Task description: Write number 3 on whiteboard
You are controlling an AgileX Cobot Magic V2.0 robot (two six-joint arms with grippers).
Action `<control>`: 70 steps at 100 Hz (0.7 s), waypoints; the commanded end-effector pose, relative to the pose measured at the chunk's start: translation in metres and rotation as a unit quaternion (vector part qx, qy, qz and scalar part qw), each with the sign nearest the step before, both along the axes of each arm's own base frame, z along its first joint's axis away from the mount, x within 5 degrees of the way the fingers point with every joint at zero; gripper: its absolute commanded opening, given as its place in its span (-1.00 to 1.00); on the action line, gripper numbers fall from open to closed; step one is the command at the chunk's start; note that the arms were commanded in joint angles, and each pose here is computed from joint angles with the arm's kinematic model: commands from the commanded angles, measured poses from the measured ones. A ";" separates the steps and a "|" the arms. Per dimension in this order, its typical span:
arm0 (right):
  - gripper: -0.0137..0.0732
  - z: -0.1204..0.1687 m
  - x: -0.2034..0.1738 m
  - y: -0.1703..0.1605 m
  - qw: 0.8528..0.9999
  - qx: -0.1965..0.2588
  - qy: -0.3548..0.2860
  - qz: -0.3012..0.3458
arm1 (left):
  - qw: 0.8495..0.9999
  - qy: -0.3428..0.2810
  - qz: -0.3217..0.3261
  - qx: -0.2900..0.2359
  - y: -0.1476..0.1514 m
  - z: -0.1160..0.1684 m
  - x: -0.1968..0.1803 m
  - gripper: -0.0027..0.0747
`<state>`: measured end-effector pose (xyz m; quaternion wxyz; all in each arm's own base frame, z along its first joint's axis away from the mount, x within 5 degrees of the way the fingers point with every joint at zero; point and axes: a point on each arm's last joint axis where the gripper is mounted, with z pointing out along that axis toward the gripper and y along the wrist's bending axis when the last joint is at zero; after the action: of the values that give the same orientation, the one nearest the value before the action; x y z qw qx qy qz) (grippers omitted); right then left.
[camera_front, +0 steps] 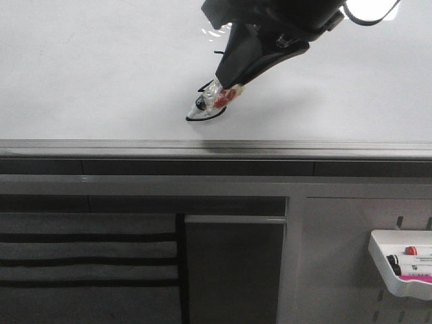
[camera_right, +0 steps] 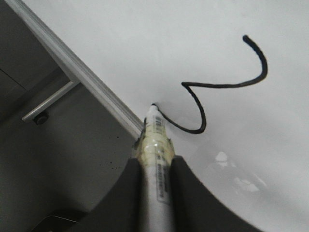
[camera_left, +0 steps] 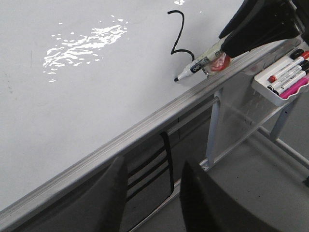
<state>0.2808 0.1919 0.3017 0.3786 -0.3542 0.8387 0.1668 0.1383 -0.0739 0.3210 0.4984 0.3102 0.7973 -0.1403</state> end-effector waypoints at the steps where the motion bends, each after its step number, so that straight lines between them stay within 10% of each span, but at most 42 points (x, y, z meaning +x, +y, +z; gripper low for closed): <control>1: -0.74 0.040 -0.007 -0.003 0.998 0.041 -0.044 0.000 | 0.999 -0.027 0.020 -0.031 0.001 0.013 0.004 -0.32; 70: -0.74 0.077 -0.129 -0.059 0.984 0.012 -0.122 0.127 | 0.999 -0.027 0.020 -0.031 0.001 0.013 0.004 -0.32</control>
<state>0.1553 0.1352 0.3618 0.4098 -0.4542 0.7672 0.1926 0.1383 -0.0739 0.3210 0.4983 0.3099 0.7974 -0.1405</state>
